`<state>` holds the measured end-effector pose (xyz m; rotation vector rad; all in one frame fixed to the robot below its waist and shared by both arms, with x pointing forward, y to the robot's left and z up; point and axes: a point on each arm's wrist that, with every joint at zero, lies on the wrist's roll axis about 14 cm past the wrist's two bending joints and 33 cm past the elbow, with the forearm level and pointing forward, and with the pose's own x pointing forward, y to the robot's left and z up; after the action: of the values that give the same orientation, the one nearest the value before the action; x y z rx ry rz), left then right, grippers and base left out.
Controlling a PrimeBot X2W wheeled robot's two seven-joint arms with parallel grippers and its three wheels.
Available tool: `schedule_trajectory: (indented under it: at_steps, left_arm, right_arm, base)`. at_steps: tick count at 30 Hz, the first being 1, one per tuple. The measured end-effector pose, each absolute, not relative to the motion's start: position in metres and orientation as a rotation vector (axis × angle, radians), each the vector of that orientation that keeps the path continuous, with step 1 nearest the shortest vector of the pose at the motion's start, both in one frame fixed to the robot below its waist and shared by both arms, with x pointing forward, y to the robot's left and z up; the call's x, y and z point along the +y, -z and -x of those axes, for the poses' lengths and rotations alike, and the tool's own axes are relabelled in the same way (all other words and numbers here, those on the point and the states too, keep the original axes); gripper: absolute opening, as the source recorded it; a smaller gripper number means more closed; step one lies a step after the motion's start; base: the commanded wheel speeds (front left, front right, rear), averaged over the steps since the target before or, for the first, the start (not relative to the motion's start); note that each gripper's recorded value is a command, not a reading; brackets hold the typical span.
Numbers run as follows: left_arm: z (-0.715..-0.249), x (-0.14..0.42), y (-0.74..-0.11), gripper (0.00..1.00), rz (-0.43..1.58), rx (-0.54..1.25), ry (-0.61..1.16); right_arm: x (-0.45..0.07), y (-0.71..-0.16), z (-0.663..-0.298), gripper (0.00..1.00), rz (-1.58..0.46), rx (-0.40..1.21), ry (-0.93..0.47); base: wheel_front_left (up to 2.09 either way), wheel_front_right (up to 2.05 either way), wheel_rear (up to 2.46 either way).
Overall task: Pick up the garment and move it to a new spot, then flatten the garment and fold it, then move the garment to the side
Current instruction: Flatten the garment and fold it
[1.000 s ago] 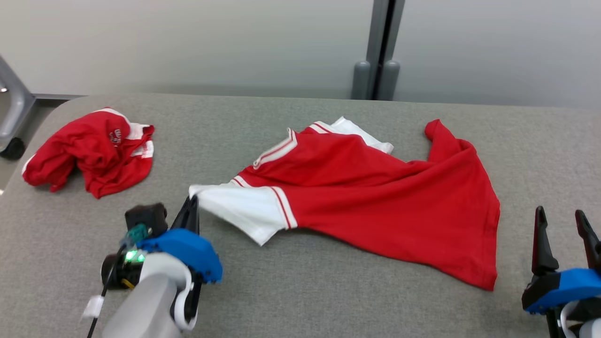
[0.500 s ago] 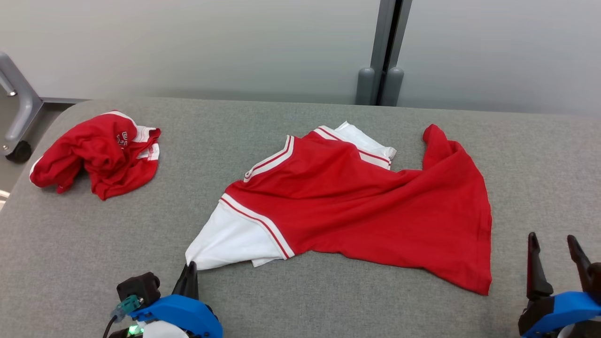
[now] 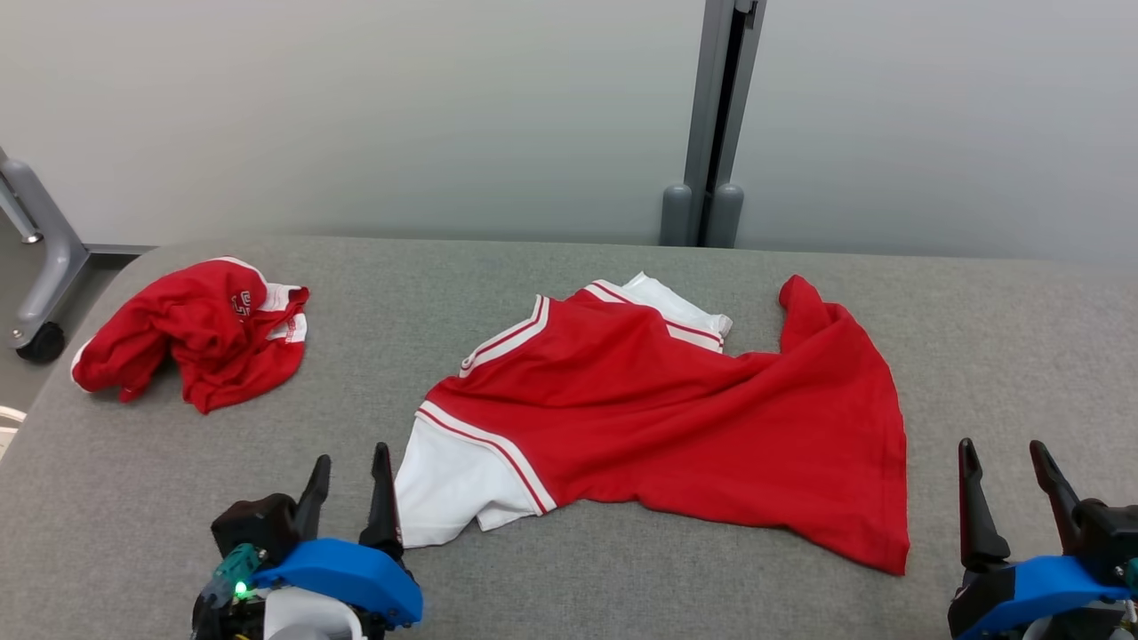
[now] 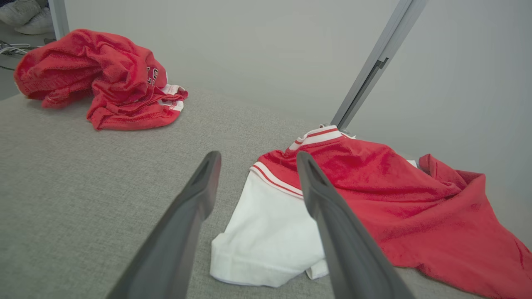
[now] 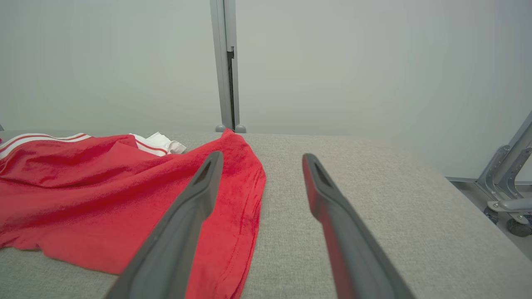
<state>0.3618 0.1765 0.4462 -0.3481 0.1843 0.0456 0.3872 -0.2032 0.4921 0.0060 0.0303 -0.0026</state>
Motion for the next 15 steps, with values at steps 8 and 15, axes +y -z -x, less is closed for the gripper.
schedule_trajectory:
  at_steps: [8,15]
  left_arm:
    - [-0.357,0.164,-0.459,1.00,0.321,0.144,0.007]
    - [-0.347,0.160,-0.452,1.00,0.325,0.162,0.005]
  right_arm:
    - [-0.186,-0.498,-0.382,1.00,-0.030,-0.012,-0.046]
    - [-0.172,-0.489,-0.375,1.00,-0.054,0.006,-0.086]
  base:
    - [0.00,0.00,0.00]
    - [0.00,0.00,0.00]
